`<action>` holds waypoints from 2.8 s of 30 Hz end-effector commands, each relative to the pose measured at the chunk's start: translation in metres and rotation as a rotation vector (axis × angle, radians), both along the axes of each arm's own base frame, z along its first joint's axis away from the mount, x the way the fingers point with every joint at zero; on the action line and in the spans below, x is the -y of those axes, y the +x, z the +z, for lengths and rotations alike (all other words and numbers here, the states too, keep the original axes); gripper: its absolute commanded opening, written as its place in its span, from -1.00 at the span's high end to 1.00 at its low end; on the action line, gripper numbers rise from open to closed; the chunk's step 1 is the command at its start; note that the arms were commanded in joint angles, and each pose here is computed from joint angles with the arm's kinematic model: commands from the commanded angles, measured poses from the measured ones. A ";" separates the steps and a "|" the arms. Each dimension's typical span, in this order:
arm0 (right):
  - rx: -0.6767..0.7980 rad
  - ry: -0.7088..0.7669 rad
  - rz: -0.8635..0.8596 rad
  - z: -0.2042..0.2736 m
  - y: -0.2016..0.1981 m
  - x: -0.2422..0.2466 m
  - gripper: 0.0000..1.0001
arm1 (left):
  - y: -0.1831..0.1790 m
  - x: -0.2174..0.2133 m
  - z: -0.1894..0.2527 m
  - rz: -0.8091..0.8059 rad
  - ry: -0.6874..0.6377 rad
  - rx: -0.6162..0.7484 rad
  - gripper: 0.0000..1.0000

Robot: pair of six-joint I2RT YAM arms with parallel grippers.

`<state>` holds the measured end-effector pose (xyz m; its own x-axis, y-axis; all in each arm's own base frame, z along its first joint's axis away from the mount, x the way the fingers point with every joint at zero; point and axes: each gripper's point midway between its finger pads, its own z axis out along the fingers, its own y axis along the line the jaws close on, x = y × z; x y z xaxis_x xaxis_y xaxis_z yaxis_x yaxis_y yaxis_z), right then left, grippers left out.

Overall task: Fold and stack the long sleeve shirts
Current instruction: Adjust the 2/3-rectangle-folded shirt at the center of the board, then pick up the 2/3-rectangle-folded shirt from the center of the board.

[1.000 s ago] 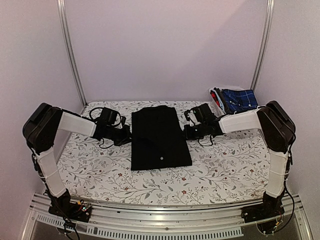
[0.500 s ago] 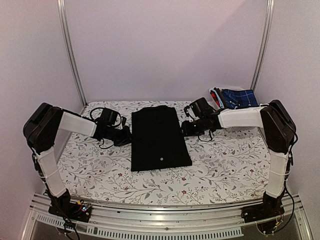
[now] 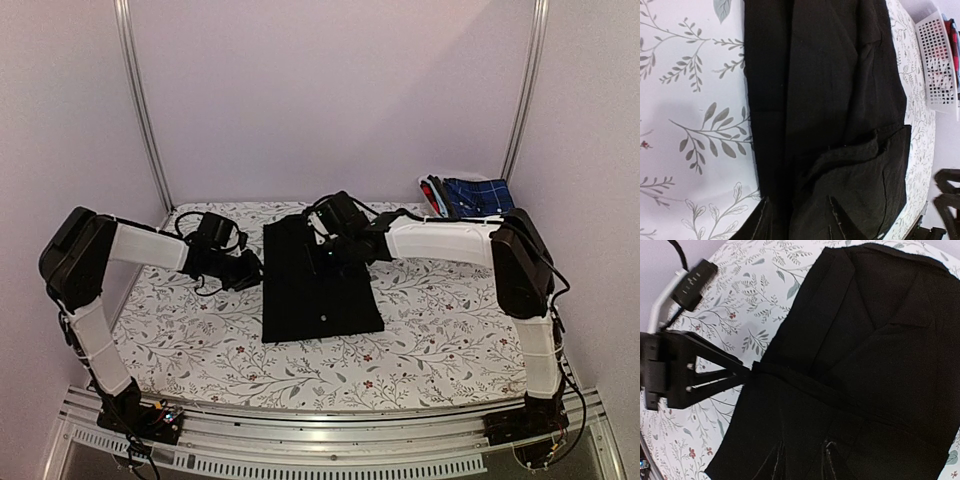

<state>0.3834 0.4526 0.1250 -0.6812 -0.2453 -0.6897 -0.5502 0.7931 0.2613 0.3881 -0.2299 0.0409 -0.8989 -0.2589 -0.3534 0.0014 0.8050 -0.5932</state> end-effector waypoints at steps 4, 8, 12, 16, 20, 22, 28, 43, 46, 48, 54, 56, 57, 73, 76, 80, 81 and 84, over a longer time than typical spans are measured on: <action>-0.047 -0.234 -0.062 -0.083 0.014 0.015 0.51 | -0.014 -0.009 0.030 0.019 -0.004 0.019 0.28; -0.078 -0.281 -0.072 -0.112 0.016 0.017 0.36 | -0.042 -0.003 0.030 -0.024 -0.051 -0.023 0.28; -0.103 -0.308 -0.084 -0.128 0.014 0.021 0.12 | -0.079 0.011 0.019 -0.092 -0.055 -0.087 0.27; -0.094 -0.303 -0.097 -0.118 0.015 0.022 -0.01 | -0.111 0.021 0.004 -0.129 -0.035 -0.147 0.27; -0.068 -0.267 -0.097 -0.089 0.017 0.019 -0.10 | -0.128 0.018 -0.004 -0.106 0.006 -0.169 0.32; -0.051 -0.248 -0.100 -0.071 0.018 0.019 -0.10 | -0.131 0.020 -0.003 -0.106 0.004 -0.160 0.35; -0.018 -0.221 -0.107 -0.031 0.007 0.026 -0.10 | -0.141 0.019 -0.008 -0.101 0.034 -0.179 0.42; -0.144 -0.265 -0.062 -0.082 -0.051 0.029 0.34 | -0.156 0.011 -0.011 -0.061 0.010 -0.195 0.37; -0.165 -0.273 -0.064 -0.093 -0.054 0.032 0.34 | -0.156 0.013 -0.015 -0.060 0.006 -0.207 0.34; -0.179 -0.284 -0.060 -0.101 -0.058 0.033 0.33 | -0.156 0.014 -0.015 -0.062 0.002 -0.207 0.34; -0.206 -0.313 -0.045 -0.115 -0.069 0.039 0.19 | -0.155 0.014 -0.017 -0.058 0.005 -0.211 0.34; -0.209 -0.315 -0.043 -0.115 -0.070 0.040 0.08 | -0.155 0.016 -0.018 -0.063 0.006 -0.216 0.35; -0.207 -0.313 -0.045 -0.113 -0.070 0.040 0.05 | -0.155 0.016 -0.019 -0.064 0.009 -0.218 0.35; -0.175 -0.144 -0.110 -0.034 -0.073 0.094 0.01 | -0.162 0.017 -0.031 -0.067 0.054 -0.257 0.44; -0.203 -0.142 -0.147 -0.042 -0.080 0.119 0.09 | -0.161 0.016 -0.031 -0.063 0.058 -0.260 0.45; -0.238 -0.142 -0.183 -0.053 -0.092 0.145 0.18 | -0.163 0.016 -0.035 -0.063 0.067 -0.271 0.45; -0.246 -0.143 -0.187 -0.056 -0.095 0.149 0.18 | -0.163 0.016 -0.036 -0.063 0.068 -0.275 0.45; -0.263 -0.132 -0.200 -0.062 -0.101 0.157 0.18 | -0.165 0.016 -0.038 -0.065 0.073 -0.280 0.46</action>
